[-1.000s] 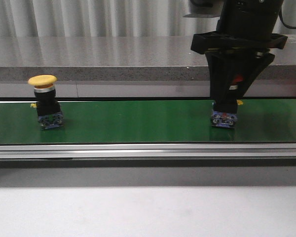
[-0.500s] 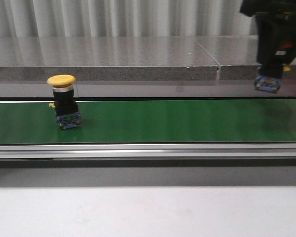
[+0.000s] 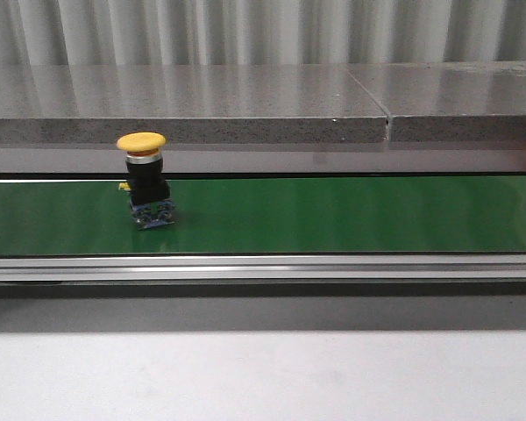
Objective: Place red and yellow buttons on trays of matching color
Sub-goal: 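Carry the red button into the red tray and open the right gripper, then move the right gripper to the yellow button at the belt end and grasp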
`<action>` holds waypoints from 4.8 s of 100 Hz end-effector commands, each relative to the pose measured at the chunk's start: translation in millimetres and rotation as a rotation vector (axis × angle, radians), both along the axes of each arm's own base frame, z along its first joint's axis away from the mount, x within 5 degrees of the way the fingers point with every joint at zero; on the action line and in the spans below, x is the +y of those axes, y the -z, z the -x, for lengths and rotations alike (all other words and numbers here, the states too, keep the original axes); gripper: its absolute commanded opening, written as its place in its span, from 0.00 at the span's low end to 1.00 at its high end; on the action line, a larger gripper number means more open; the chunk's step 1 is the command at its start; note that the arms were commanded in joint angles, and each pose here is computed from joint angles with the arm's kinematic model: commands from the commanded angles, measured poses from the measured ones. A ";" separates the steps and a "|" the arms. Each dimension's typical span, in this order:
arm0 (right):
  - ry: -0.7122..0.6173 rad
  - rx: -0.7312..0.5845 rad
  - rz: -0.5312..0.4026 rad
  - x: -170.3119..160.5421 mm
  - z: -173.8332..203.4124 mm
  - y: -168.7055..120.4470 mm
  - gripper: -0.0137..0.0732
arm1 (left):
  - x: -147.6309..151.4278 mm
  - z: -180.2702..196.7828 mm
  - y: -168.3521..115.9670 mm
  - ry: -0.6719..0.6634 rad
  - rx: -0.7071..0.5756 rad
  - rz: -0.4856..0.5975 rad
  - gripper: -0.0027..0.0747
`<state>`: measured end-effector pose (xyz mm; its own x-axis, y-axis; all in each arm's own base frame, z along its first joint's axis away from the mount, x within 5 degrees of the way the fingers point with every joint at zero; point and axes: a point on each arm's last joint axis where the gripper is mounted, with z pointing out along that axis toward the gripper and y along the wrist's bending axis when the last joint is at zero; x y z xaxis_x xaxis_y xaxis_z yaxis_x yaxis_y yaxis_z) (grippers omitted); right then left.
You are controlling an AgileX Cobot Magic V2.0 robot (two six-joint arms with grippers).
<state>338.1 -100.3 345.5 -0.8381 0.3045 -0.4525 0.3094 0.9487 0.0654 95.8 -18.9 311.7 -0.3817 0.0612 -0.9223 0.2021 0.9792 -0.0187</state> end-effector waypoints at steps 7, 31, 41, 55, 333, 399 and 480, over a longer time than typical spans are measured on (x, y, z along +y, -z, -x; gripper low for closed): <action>0.135 -0.070 0.031 -30.2 2.7 -24.1 0.39 | -0.1 -2.3 -14.6 -0.006 -0.088 0.017 0.01; 0.274 -0.024 -0.005 -72.3 -19.8 -8.1 0.39 | -0.1 -2.3 -14.6 -0.006 -0.088 0.017 0.01; 0.310 -0.021 -0.016 -86.1 -30.0 2.9 0.39 | -0.1 -2.3 -14.6 -0.006 -0.088 0.017 0.01; 0.387 -0.058 -0.032 -103.1 -39.9 17.3 0.39 | -0.1 -2.3 -14.6 -0.006 -0.088 0.017 0.01; -0.313 -0.264 0.036 96.5 34.3 -78.3 0.78 | -0.1 -2.3 -14.8 -0.006 -0.090 0.018 0.01; -0.708 -0.054 0.007 208.8 23.2 -32.2 0.78 | -0.1 -2.3 -14.8 -0.006 -0.090 0.018 0.01; -0.763 0.322 0.090 213.2 -8.2 46.0 0.54 | -0.1 -2.3 -14.8 -0.006 -0.090 0.018 0.01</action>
